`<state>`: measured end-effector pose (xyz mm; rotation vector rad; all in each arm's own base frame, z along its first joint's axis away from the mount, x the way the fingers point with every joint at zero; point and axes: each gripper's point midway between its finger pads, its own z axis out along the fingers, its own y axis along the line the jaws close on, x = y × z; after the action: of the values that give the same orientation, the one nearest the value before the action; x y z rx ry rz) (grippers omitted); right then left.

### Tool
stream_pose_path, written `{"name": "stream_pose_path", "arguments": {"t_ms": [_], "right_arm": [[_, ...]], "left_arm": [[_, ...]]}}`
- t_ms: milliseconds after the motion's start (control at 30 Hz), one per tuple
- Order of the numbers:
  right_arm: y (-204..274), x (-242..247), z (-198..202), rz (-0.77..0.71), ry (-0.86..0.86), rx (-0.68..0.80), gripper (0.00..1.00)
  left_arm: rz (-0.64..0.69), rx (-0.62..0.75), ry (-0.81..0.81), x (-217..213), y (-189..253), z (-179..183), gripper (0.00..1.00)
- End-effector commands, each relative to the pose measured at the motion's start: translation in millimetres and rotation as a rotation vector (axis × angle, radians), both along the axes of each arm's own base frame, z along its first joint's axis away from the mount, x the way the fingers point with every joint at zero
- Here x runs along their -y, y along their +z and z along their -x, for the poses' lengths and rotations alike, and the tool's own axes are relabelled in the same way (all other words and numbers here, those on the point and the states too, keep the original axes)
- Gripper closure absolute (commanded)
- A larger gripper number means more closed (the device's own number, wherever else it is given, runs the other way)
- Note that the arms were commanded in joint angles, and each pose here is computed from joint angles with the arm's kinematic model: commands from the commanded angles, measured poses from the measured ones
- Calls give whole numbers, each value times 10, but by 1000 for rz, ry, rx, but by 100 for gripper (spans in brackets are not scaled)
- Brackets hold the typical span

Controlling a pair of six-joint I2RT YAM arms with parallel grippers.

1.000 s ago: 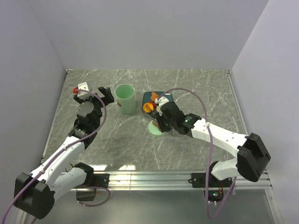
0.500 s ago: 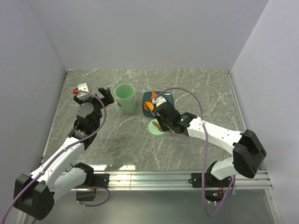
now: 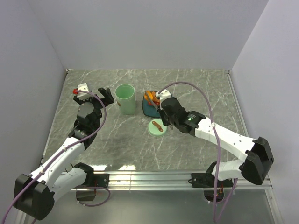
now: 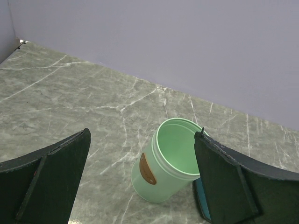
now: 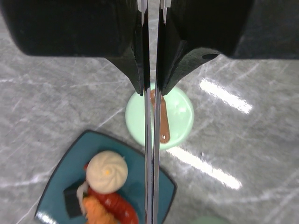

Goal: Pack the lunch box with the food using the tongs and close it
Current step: Pick up the food using the clamp, then place the food into the lunch box

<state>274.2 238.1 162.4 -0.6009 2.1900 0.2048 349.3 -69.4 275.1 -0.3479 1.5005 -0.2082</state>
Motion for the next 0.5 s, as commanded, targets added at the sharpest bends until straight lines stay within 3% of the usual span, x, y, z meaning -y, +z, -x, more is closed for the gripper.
{"name": "stream_pose_path", "arguments": {"t_ms": [0, 467], "right_arm": [[572, -87, -141, -91, 0, 140, 100], [1177, -626, -202, -192, 181, 239, 100]], "left_arm": [[34, 48, -8, 10, 117, 4, 1], [30, 41, -2, 4, 99, -8, 1]]}}
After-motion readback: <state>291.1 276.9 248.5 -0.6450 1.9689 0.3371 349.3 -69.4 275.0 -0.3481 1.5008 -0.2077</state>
